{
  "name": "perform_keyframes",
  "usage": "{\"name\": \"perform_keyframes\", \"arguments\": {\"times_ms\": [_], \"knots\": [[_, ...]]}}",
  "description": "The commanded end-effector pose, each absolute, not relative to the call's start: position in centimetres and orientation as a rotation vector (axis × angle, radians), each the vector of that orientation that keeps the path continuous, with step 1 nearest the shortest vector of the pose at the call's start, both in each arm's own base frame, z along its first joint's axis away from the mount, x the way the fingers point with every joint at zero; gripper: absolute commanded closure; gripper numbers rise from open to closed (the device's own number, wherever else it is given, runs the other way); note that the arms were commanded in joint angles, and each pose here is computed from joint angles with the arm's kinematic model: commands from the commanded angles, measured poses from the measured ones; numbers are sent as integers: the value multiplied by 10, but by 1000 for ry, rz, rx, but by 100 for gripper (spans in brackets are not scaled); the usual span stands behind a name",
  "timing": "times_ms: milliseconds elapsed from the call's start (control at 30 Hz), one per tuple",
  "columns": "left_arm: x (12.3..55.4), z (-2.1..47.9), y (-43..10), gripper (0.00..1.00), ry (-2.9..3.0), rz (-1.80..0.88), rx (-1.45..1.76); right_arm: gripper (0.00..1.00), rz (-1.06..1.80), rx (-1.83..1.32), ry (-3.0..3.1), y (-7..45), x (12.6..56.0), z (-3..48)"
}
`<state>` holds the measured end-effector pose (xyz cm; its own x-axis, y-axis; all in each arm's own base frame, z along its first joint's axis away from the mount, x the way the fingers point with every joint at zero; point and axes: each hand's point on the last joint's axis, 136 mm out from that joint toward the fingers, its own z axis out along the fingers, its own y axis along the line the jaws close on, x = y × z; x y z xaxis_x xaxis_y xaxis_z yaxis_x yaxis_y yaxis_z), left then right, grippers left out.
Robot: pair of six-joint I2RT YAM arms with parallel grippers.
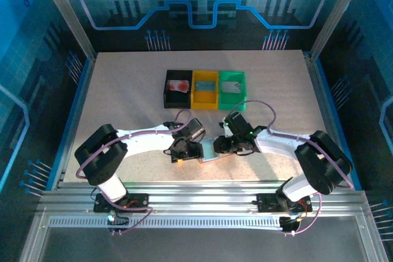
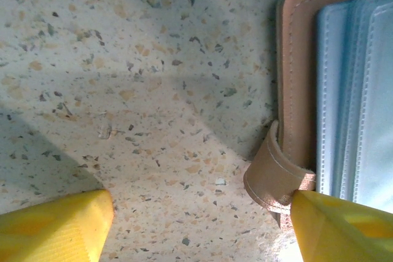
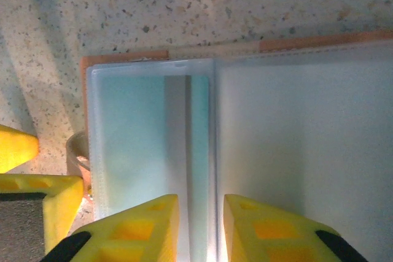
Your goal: Take the credit cards out of the card holder
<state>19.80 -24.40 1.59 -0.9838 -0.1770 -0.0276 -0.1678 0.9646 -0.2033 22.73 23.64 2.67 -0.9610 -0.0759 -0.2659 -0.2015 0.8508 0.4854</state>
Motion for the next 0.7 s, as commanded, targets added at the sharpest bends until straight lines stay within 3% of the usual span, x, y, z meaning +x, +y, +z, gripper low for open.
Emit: {"name": "perform_keyframes", "arguments": {"times_ms": [0,667], "knots": [[195,0,-250,22,3102,-286,-209,75,747,-216,2804,233,229,15],[180,-39,-264,23,3179,-262,-164,79,968,-252,2748,253,221,20]]}}
